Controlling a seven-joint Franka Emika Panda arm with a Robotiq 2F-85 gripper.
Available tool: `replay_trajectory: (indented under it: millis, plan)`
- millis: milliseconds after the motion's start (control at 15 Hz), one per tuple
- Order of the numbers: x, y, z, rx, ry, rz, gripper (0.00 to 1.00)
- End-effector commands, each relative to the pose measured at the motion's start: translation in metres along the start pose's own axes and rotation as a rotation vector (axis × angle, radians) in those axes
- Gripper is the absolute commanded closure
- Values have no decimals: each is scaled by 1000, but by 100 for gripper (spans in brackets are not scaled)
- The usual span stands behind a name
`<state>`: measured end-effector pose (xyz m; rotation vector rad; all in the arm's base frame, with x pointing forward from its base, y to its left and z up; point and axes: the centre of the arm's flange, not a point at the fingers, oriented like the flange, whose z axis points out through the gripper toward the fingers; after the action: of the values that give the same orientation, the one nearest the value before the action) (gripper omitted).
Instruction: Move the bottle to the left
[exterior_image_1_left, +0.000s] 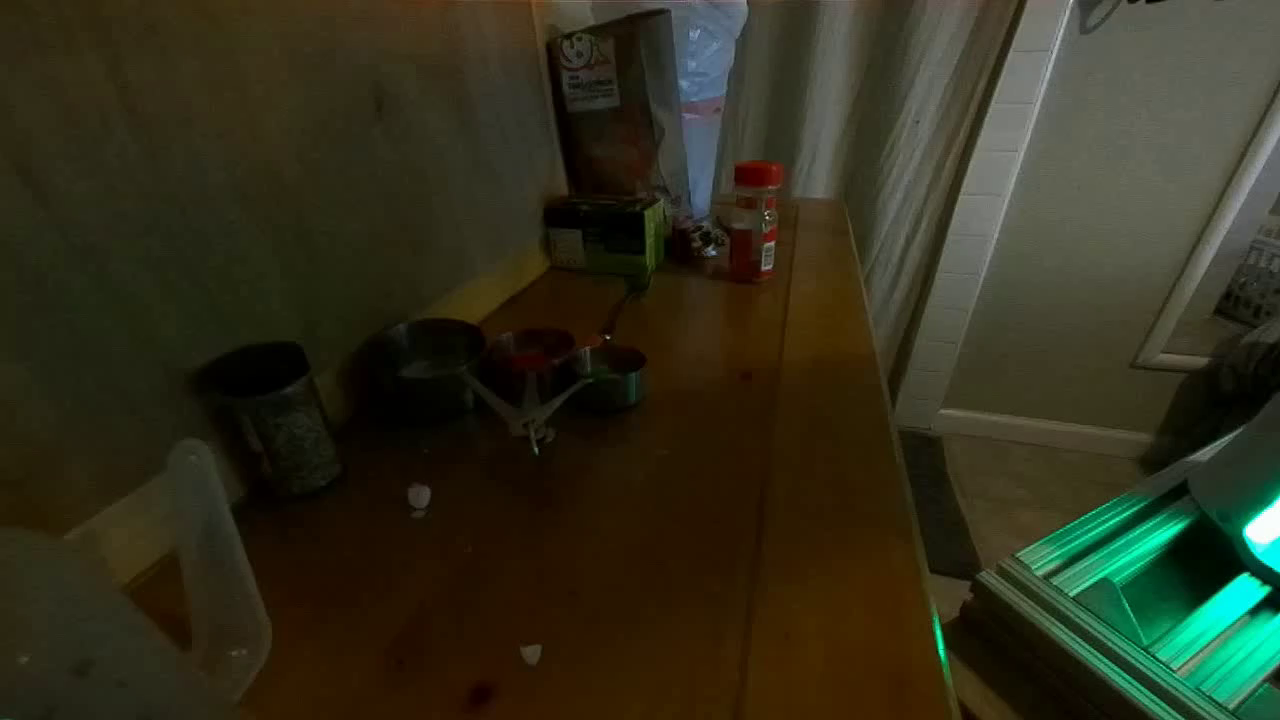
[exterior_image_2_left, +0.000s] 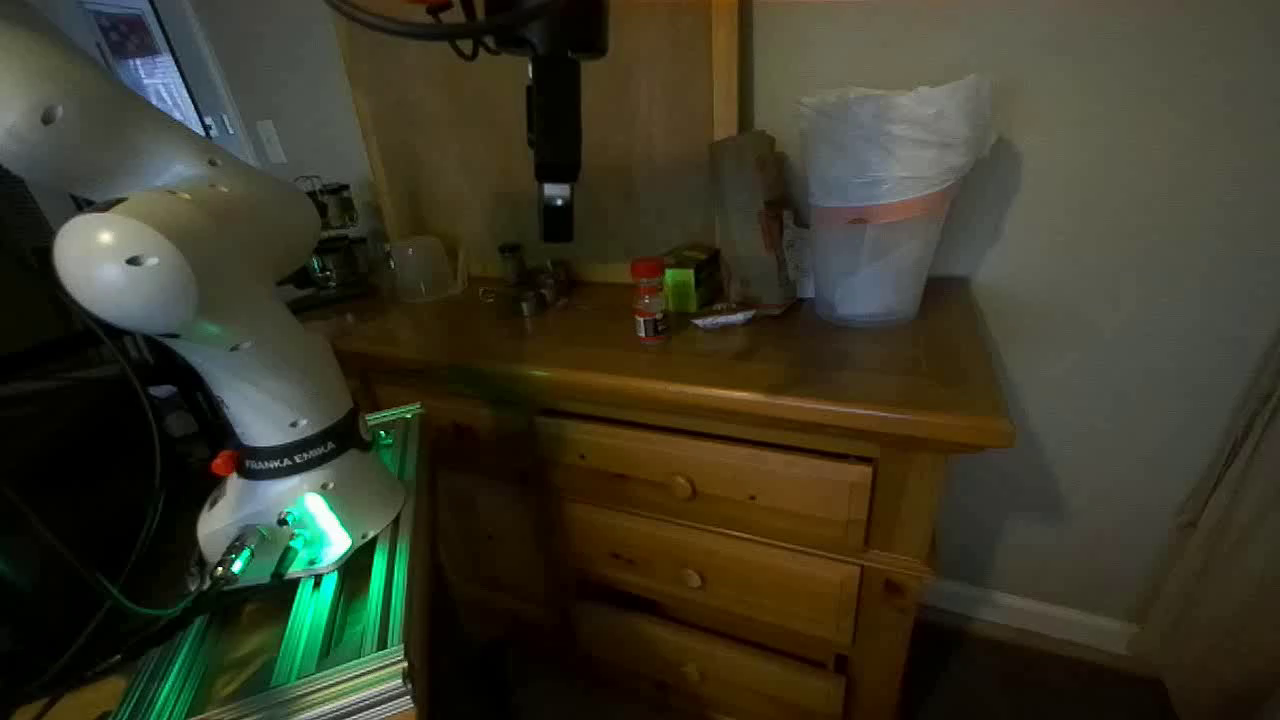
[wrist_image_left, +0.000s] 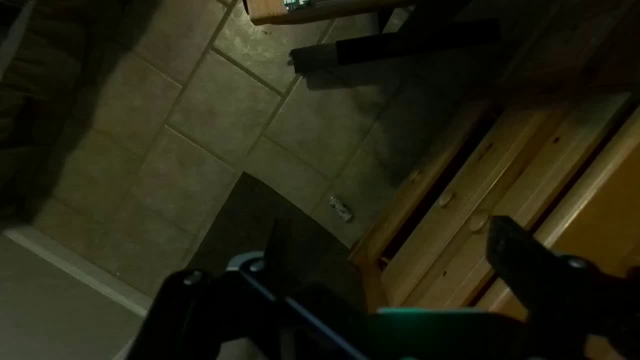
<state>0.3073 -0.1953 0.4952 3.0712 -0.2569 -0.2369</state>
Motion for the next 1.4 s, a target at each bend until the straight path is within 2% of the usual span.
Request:
replay_trajectory:
  millis: [0, 267, 333, 467, 933, 1200, 1333]
  plan:
    - [0, 0, 0, 0, 0, 0, 0]
    - [0, 0, 0, 0, 0, 0, 0]
    - [-1, -12, 4, -16, 0, -18, 0]
    - [-9, -49, 8, 15, -9, -145, 0]
    - [-41, -188, 33, 22, -79, -529, 0]
    - [-25, -264, 31, -65, -60, -745, 0]
    - [-14, -303, 23, -72, 2, -851, 0]
